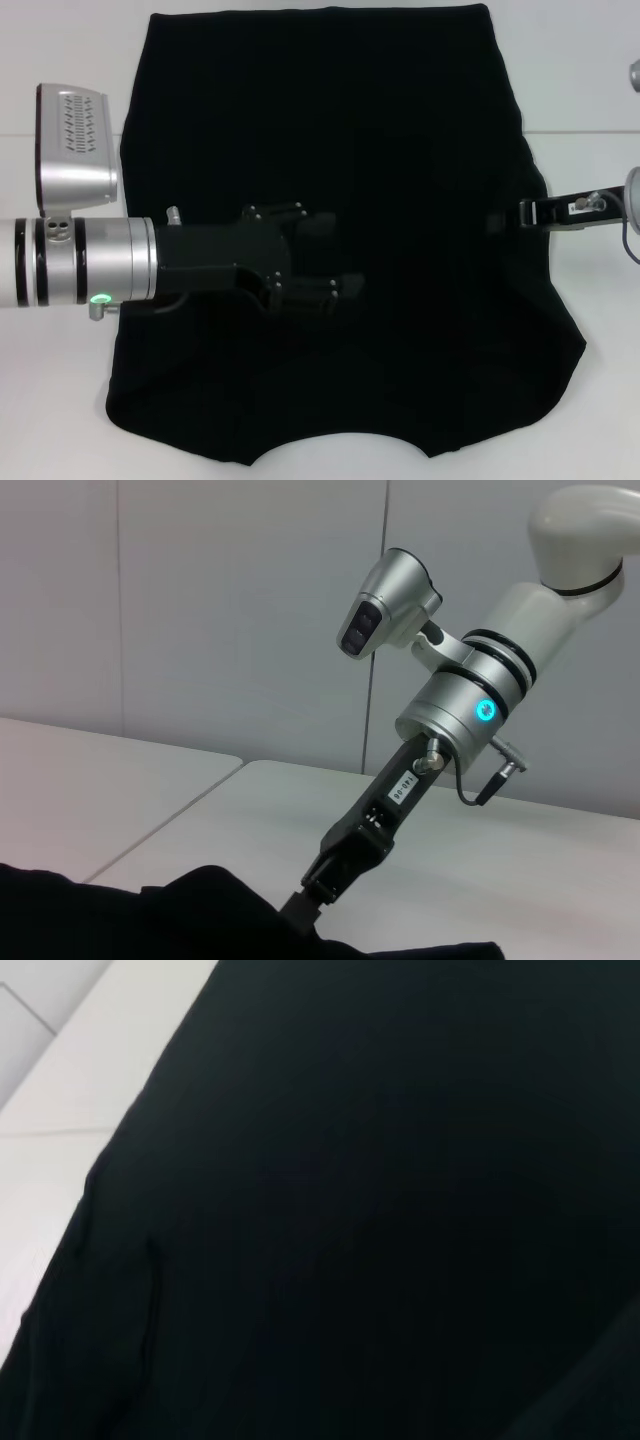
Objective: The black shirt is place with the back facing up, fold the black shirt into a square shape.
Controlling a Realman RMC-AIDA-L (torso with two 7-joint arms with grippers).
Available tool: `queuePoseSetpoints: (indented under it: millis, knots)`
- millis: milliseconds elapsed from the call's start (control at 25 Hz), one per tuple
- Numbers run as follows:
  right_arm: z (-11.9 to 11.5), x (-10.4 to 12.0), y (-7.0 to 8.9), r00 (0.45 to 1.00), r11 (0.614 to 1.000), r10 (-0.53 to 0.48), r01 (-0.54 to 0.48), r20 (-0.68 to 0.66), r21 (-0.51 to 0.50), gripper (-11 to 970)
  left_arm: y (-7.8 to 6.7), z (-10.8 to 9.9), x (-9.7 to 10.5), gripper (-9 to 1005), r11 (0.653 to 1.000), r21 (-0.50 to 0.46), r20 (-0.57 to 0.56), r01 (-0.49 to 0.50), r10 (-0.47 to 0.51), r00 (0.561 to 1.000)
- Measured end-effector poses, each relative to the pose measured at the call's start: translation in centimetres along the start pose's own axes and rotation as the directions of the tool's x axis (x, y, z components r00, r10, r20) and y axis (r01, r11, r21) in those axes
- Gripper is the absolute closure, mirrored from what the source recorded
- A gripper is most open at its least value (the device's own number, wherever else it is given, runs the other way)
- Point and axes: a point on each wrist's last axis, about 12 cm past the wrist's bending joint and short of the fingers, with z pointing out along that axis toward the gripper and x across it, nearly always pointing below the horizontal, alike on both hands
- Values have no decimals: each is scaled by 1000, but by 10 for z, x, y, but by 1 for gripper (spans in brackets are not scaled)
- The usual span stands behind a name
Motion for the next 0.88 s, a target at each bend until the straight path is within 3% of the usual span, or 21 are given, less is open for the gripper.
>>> queuePoseSetpoints:
  millis: [320,520,880]
  knots:
    - [4,-3,13,996,997,-67,65,-57,-40,878,4,-2,-1,136,1000,-22,-7,-6,6,1000]
    - [-1,-5,13,996,996,-68,65,-60,-54,854,7,-2,-1,136,999,-40,-10,-8,7,1000]
    - [-13,5,-1,999,994,-43,45,16,-104,449,10,-8,-2,136,997,-72,13,36,-36,999]
